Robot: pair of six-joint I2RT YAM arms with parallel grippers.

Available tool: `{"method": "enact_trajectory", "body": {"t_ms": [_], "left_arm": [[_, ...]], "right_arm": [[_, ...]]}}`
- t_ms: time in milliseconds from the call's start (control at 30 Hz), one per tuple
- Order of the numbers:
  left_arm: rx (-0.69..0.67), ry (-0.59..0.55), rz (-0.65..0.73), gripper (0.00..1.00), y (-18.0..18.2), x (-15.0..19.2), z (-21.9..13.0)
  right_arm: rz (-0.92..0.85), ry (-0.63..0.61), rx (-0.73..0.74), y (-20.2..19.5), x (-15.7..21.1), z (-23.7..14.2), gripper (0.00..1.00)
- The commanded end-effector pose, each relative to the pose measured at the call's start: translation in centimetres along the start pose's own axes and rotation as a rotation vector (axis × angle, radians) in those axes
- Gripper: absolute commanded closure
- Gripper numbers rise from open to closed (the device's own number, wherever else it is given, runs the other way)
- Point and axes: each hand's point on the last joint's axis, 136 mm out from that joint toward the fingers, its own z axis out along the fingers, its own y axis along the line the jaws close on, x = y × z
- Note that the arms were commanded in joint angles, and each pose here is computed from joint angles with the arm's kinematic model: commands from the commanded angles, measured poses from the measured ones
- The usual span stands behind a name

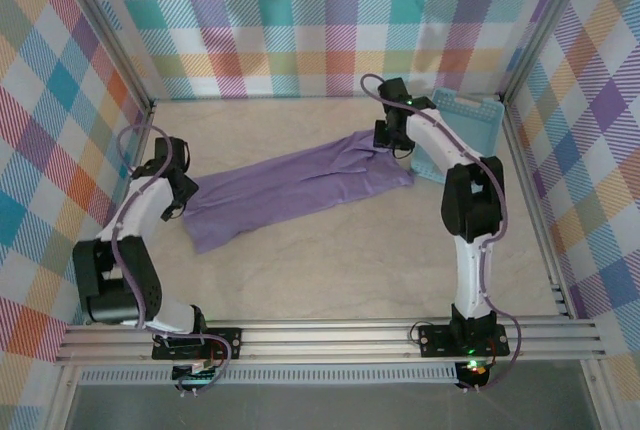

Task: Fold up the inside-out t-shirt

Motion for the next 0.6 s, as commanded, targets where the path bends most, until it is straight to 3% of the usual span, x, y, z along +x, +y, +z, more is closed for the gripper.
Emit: {"method": "enact_trajectory", "body": {"t_ms": [0,100,200,367,567], "left_arm": [[0.045,0.0,0.093,0.33,-2.1,1.0,-2.1],[0.14,0.05,0.138,0.33,-5.4,3.0,-1.6],[0.135,0.138,0.137,0.33,-6.5,5.0,1.0],[0.062,0.203,0.115,0.34,-5.7,6.4,5.5],[-0.012,0.238,0.092,0.33,-3.9,5.8,9.2]], "right_arm": [[-0.041,-0.087,-0.047,1.5,-1.7,-2.4,0.5],[-0.083,-0.075,-0.095,3.5,-1.9,-1.0,0.49],[-0.098,-0.039,-0.133,4.9,-1.8,1.5,0.49],[-0.111,0.035,-0.1,5.0,-0.8,5.7,0.5],[-0.046,0.142,-0.052,3.5,3.6,8.0,0.51]]}}
